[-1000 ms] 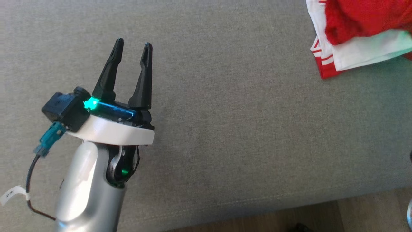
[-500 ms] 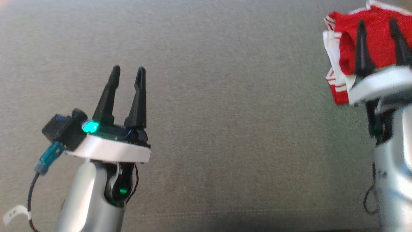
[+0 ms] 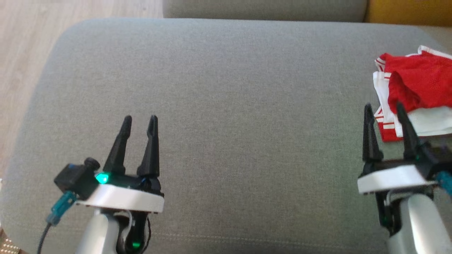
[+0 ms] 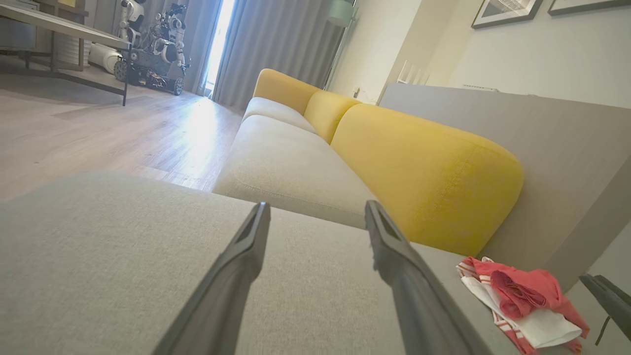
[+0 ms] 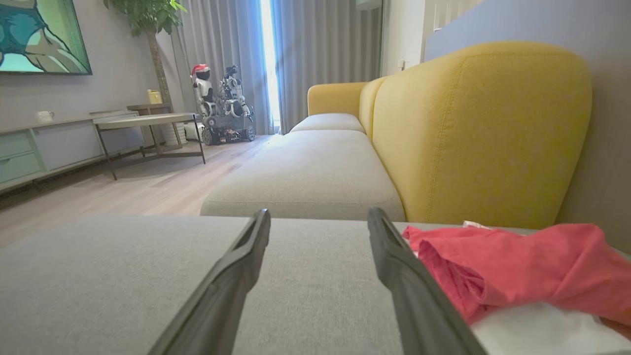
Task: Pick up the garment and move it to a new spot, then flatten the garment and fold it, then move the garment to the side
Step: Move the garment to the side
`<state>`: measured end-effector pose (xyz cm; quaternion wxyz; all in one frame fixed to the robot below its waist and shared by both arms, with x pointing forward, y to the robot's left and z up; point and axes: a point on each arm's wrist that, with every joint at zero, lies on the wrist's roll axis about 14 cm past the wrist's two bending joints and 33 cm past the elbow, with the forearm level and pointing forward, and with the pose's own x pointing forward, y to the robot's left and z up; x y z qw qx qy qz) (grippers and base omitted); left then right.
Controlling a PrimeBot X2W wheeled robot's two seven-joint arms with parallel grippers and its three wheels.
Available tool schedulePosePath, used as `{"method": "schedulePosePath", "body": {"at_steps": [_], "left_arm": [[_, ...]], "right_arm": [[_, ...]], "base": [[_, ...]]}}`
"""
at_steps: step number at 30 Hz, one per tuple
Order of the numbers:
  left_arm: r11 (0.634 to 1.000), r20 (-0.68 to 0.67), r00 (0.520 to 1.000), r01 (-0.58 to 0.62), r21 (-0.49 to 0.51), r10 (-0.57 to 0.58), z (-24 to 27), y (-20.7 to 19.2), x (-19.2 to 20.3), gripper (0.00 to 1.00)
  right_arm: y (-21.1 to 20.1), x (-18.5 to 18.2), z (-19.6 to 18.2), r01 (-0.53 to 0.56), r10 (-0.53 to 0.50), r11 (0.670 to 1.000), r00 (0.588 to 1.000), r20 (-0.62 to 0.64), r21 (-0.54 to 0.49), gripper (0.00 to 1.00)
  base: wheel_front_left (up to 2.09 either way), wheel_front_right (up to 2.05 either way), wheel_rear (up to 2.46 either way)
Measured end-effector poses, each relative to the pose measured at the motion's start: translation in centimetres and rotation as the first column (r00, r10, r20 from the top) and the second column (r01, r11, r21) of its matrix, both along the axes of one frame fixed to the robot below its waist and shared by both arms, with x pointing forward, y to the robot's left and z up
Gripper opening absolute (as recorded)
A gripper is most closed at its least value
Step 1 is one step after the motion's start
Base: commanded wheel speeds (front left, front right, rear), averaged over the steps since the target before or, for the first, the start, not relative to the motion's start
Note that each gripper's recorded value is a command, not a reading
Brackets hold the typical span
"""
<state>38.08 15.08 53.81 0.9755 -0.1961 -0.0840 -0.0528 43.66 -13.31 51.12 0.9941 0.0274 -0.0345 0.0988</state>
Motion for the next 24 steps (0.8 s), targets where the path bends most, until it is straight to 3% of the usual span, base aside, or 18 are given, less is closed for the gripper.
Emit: {"method": "schedulePosePath", "body": {"at_steps": [6, 24], "left_arm": [[0.999, 0.011, 1.0, -0.03, 0.035, 0.029, 0.4, 0.4, -1.3, 1.0], [0.992, 0.05, 0.993, -0.109, 0.069, 0.106, 1.9, 1.7, -1.1, 1.0]], "right_arm": [[-0.1, -2.0, -0.7, 0.011, -0.011, 1.0, 1.0, -0.005, 0.0, 1.0], [-1.1, -2.3, -0.1, 0.04, -0.04, 0.999, 0.999, 0.019, 0.012, 1.0]], "base": [[0.0, 0.0, 0.0], [0.0, 0.0, 0.0]]}}
